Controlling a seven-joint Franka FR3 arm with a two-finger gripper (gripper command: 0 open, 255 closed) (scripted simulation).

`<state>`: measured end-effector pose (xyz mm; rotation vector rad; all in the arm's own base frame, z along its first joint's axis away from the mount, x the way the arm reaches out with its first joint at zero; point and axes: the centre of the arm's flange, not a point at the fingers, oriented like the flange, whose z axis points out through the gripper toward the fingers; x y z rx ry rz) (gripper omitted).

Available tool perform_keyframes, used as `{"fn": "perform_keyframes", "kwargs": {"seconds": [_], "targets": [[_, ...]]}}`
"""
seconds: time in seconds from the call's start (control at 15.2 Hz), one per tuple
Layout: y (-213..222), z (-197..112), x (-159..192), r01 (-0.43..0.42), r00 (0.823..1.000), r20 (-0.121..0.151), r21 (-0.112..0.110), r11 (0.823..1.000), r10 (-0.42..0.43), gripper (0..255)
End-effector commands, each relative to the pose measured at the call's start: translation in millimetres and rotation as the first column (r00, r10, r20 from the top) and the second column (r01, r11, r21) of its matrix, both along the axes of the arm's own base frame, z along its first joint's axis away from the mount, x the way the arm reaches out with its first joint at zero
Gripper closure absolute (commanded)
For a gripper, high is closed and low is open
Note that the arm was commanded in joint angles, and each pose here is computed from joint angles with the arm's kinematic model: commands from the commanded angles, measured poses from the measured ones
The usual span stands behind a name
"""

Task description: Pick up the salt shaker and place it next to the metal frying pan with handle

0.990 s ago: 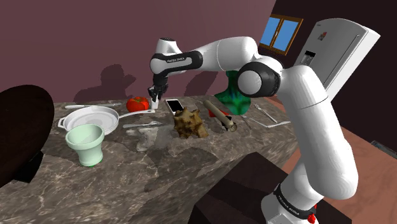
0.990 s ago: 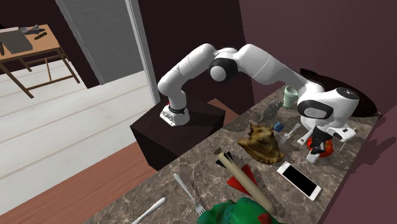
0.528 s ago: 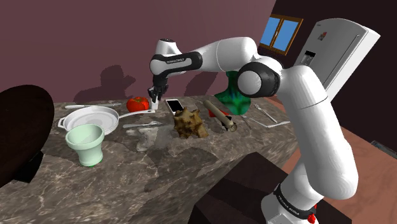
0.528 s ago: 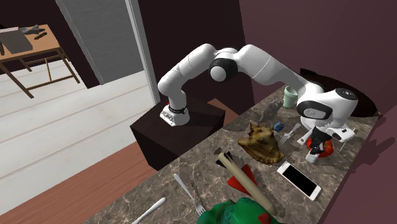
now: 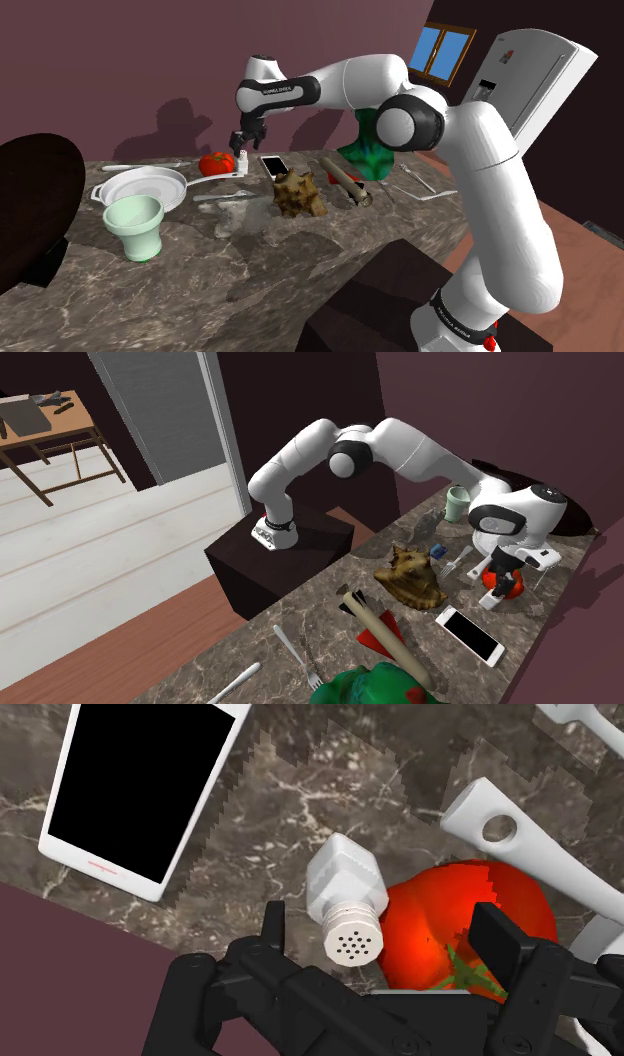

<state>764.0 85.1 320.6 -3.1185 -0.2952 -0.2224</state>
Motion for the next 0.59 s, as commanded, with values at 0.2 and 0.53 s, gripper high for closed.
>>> {"fn": "perform_keyframes", "kwargs": {"seconds": [0.2, 0.53], "targets": [[-2, 33, -5, 0.0, 1.0, 0.0, 0.0, 1.0, 0.0, 0], [-2, 33, -5, 0.0, 1.0, 0.0, 0.0, 1.0, 0.0, 0]]}}
